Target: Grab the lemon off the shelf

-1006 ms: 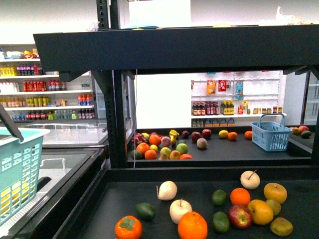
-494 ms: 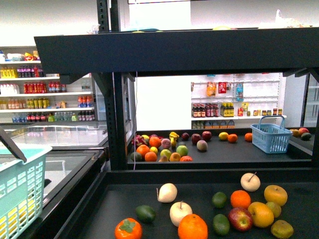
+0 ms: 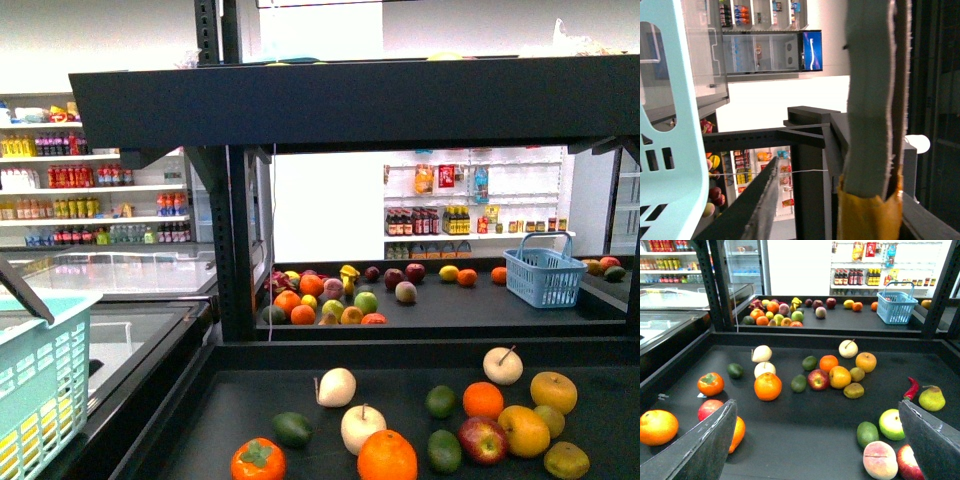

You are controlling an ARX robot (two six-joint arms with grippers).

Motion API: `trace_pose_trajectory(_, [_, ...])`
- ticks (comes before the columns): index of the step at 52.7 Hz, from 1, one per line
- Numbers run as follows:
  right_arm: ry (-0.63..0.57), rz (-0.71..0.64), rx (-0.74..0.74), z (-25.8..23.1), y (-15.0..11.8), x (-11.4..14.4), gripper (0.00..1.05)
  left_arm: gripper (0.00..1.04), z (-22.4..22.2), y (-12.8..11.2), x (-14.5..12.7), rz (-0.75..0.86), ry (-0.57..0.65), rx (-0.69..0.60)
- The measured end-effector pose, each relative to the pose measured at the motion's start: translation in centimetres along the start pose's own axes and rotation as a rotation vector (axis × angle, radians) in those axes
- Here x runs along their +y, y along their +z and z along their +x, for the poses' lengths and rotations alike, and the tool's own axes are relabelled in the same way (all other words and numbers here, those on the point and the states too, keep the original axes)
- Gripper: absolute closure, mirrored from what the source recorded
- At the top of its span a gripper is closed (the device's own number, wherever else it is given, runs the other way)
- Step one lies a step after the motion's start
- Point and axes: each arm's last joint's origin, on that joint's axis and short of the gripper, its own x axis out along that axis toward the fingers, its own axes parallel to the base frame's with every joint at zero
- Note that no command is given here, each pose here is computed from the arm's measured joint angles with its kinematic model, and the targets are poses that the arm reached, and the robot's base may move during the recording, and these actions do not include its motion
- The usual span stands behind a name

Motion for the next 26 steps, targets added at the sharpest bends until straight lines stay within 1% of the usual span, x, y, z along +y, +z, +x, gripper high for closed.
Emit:
trace_pose_trajectory(9, [0.0,0.0,0.0,0.0,0.0,0.0,0.08,0.24,-0.5,0.0,-0.2,0.032,0.04,0.012])
trace_pose_trajectory(10, [0.0,0.0,0.0,0.0,0.0,0.0,0.08,0.23,-0.6,0.0,-0.3,0.033,0.04,0.012])
trace_pose_trajectory(15, [0.0,0.0,0.0,0.0,0.0,0.0,0.08,0.06,-0.9,0.0,-1.2,0.042,0.038,0.016])
trace_pose_trajectory(18, [0.0,0.0,0.0,0.0,0.0,0.0,0.08,0.08,-1.2,0.1,-1.9,0.046,0.04,0.02])
trace_pose_trajectory(26, [0.0,0.0,0.0,0.0,0.0,0.0,0.08,0.08,-2.1,0.5,-3.1,0.054,0.061,0.022])
